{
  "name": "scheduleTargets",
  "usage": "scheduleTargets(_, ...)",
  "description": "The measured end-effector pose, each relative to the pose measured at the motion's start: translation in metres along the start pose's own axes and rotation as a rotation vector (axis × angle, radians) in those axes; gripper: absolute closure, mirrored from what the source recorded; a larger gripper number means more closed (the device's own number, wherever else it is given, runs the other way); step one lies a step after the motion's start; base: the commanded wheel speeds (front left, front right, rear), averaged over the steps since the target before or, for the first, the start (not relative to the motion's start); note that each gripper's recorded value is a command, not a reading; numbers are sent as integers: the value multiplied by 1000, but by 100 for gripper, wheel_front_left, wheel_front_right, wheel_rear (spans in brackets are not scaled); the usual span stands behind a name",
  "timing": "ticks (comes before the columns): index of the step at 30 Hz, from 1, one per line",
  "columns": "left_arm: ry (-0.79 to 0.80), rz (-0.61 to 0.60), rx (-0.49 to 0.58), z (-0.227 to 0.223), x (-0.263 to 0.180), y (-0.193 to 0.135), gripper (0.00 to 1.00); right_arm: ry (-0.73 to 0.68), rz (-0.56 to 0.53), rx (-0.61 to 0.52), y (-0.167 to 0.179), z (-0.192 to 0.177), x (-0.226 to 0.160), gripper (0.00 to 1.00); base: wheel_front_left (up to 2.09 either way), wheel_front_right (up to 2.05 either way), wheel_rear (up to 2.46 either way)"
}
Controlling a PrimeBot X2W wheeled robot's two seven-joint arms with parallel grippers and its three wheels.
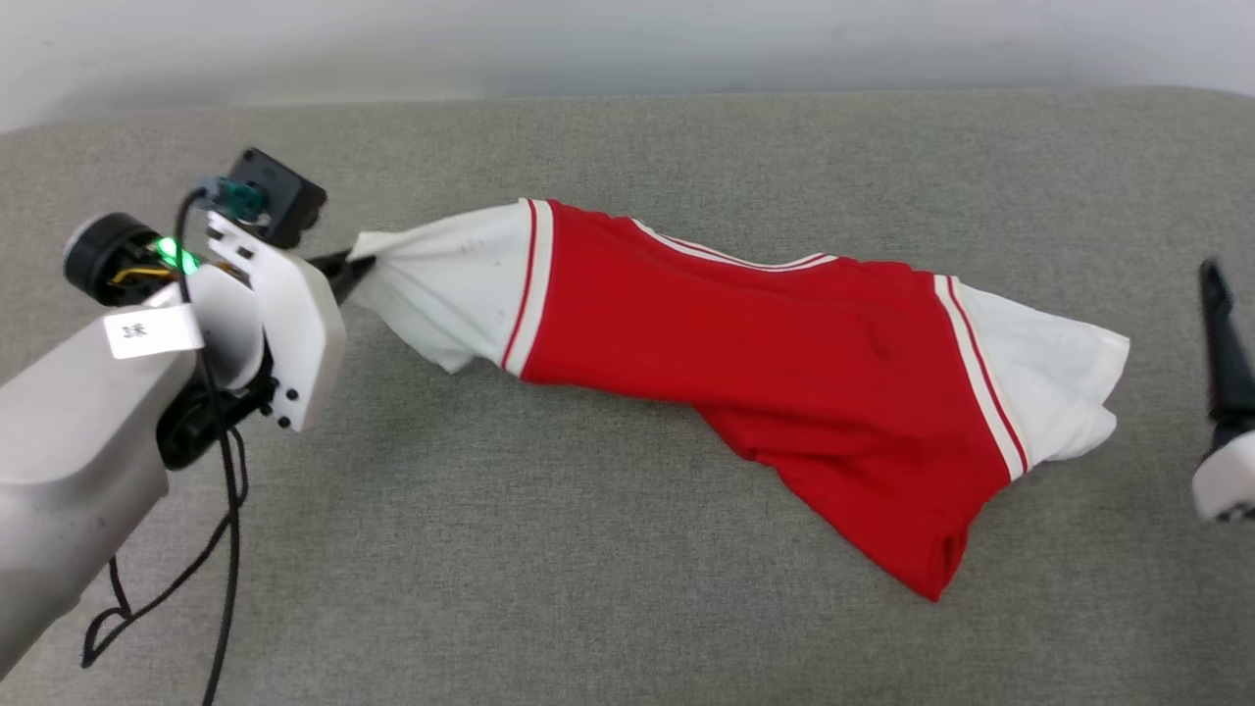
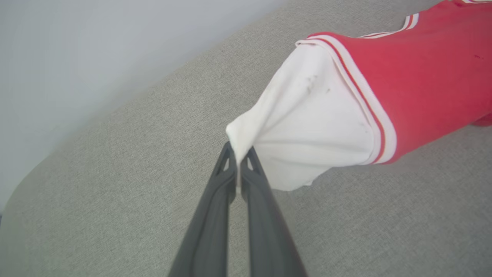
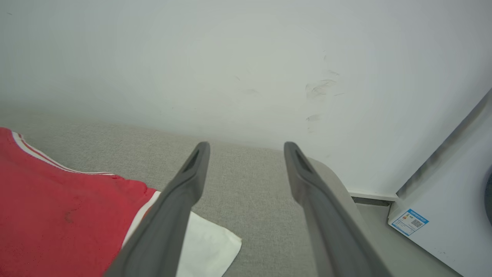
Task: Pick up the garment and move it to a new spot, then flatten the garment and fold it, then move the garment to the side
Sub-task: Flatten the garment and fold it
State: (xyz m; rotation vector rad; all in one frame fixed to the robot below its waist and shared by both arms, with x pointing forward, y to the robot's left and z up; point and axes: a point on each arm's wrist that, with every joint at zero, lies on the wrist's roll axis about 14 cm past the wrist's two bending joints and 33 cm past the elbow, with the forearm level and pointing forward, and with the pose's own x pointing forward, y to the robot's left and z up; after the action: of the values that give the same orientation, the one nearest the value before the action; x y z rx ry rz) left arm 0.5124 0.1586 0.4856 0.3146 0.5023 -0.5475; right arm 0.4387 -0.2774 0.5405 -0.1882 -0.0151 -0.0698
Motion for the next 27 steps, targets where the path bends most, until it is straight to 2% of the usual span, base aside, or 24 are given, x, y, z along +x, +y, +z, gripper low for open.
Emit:
scheduleTargets(3, -17, 17, 1, 3, -4, 6, 100, 21, 27, -28, -5, 10, 18, 0, 0, 0, 0)
scheduleTargets(7, -43, 20, 6, 9, -3, 7, 100, 166, 104, -75, 1, 0, 39, 0, 0, 0, 0)
scheduleTargets(13, -61, 34, 26, 12, 1, 14, 100, 593, 203, -94, 5, -55, 44, 0, 0, 0, 0)
scheduleTargets(18, -69, 29, 29, 9, 8, 15, 100, 859, 230, -63, 2, -89, 43, 0, 0, 0, 0)
scheduleTargets(23, -63, 26, 27, 2, 16, 19, 100, 1015, 248, -85, 9, -120, 43, 0, 0, 0, 0)
scheduleTargets(27, -65, 28, 27, -1, 24, 23, 100, 1083, 277, -54, 25, -145, 43, 0, 0, 0, 0)
